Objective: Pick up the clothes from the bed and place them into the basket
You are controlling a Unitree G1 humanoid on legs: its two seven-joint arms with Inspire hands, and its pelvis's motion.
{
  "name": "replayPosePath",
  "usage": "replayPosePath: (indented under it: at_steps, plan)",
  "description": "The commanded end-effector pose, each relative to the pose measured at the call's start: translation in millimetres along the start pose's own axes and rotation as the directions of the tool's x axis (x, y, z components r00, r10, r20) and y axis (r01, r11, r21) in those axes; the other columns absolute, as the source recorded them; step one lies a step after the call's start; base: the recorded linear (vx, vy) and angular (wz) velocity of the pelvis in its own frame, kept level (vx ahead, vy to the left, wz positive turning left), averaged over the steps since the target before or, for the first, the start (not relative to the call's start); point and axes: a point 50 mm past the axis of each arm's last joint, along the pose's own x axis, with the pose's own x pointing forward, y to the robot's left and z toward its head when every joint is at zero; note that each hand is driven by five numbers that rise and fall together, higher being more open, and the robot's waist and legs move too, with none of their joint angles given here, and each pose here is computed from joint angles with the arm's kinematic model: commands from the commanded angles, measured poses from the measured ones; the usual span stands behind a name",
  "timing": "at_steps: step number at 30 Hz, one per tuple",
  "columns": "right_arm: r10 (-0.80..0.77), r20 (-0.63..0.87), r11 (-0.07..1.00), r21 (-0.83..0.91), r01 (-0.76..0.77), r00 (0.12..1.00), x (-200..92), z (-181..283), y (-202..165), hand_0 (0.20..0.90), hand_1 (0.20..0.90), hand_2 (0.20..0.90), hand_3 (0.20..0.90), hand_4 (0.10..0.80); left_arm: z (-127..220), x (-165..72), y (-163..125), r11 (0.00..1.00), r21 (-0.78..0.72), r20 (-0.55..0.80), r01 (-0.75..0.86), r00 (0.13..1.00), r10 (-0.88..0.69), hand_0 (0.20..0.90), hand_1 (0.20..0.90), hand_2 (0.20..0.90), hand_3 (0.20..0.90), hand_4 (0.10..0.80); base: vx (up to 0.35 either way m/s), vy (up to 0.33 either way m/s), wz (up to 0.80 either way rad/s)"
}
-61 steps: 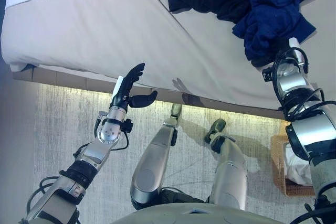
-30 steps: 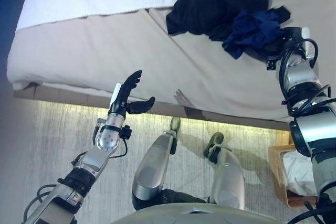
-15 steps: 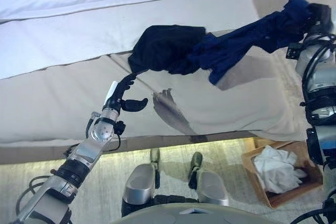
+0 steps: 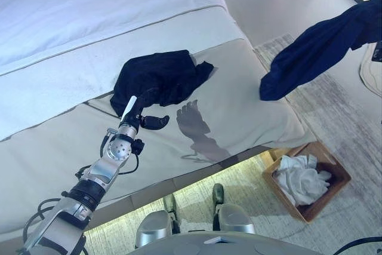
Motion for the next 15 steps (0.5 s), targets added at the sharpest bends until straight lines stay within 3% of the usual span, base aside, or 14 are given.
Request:
replayPosePath:
  at_steps: [1, 15]
  plan:
    - [-0.092, 0.176, 0.989, -0.098, 0.11, 0.98, 1, 29, -37, 0.3, 0.3, 0.3, 0.2, 0.1, 0, -5, -14, 0.999, 0.021, 0.083, 0.042, 0.996, -0.044, 0.9, 0.9, 0.9, 0.9, 0.8, 0.013, -0.015, -0.18]
    - [-0.08, 0.038, 0.989, -0.122, 0.084, 0.996, -14, -27, -69, 0.3, 0.3, 0.3, 0.2, 0.1, 10, 2, -23, 0.993, 0.043, 0.119, 0.107, 0.987, -0.111, 0.9, 0.9, 0.9, 0.9, 0.8, 0.011, -0.011, -0.26]
